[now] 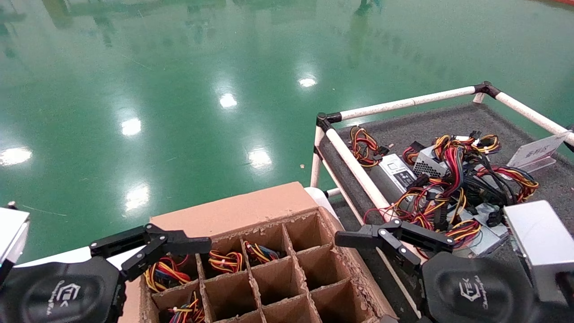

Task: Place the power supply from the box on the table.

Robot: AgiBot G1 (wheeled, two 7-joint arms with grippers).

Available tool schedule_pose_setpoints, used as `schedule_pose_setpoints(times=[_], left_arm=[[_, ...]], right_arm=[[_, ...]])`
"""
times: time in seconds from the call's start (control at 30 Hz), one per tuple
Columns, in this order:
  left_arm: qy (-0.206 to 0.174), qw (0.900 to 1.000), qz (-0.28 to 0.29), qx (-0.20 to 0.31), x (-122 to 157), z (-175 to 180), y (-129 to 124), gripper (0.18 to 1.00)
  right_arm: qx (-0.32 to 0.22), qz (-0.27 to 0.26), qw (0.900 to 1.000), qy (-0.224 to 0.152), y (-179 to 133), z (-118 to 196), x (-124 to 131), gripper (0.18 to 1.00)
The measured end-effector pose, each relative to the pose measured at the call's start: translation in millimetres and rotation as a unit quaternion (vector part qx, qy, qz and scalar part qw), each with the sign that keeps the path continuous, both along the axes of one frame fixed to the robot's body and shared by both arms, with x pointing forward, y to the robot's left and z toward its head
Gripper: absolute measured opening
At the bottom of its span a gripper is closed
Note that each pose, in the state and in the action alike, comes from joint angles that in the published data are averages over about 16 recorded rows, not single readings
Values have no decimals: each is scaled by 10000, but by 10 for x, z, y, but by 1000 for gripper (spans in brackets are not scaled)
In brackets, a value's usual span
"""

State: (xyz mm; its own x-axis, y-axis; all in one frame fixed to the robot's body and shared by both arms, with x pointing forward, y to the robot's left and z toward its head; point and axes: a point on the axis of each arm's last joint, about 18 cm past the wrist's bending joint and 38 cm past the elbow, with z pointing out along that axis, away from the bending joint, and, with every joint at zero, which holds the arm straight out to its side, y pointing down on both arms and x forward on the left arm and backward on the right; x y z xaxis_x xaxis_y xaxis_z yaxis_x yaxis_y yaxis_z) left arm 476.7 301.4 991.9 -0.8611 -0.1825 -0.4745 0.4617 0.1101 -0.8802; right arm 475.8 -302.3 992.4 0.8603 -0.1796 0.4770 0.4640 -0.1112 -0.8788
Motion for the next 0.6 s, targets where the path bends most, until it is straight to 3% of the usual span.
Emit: schedule_pose_setpoints(times=[0.33,0.6], left_arm=[[0,10000,0,0,0,0,0,989],[0,10000,0,0,0,0,0,930]], right_arm=[[0,0,10000,0,0,0,0,1000],[0,0,10000,0,0,0,0,1000]])
